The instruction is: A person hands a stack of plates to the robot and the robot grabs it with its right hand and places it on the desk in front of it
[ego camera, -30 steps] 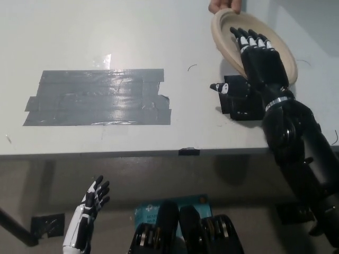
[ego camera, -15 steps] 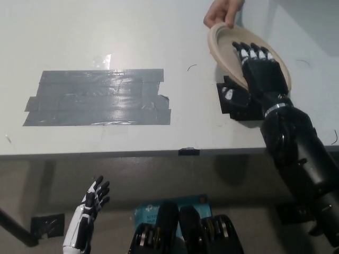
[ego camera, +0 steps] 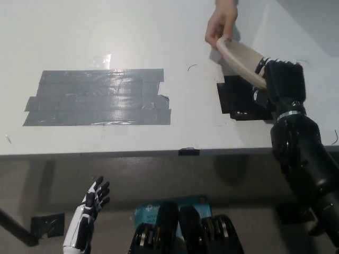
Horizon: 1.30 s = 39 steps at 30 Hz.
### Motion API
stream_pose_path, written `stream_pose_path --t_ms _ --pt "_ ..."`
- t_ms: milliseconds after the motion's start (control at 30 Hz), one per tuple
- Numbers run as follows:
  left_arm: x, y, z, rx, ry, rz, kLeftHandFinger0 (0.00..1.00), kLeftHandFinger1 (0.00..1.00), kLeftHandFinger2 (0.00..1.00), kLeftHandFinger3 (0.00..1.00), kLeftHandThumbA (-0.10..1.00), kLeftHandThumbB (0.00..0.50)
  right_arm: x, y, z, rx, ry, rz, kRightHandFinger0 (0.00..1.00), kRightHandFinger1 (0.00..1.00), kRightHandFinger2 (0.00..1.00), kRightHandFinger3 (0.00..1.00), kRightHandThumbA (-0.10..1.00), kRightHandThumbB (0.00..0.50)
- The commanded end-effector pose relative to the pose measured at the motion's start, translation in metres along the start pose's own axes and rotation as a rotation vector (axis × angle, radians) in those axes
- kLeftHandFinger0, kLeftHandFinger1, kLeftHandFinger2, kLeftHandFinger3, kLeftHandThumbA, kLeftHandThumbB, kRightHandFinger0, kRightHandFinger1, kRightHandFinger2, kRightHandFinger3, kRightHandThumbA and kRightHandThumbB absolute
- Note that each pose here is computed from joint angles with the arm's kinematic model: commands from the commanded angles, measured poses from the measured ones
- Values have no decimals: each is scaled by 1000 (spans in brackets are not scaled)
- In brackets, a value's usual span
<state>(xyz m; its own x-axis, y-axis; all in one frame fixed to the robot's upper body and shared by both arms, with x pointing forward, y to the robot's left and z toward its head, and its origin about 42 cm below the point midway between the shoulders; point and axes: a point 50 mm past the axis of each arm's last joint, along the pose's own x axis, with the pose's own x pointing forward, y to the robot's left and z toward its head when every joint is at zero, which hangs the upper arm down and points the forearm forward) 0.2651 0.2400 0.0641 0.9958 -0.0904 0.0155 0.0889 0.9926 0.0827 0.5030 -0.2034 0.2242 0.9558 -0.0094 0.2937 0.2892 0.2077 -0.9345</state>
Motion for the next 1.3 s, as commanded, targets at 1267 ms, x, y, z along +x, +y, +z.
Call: stream_pose_path --t_ms 1267 --pt "7 0 15 -16 -57 -21 1000 1000 1000 1000 1000 296 0 -44 39 -221 -454 -253 0 0 92 14 486 82"
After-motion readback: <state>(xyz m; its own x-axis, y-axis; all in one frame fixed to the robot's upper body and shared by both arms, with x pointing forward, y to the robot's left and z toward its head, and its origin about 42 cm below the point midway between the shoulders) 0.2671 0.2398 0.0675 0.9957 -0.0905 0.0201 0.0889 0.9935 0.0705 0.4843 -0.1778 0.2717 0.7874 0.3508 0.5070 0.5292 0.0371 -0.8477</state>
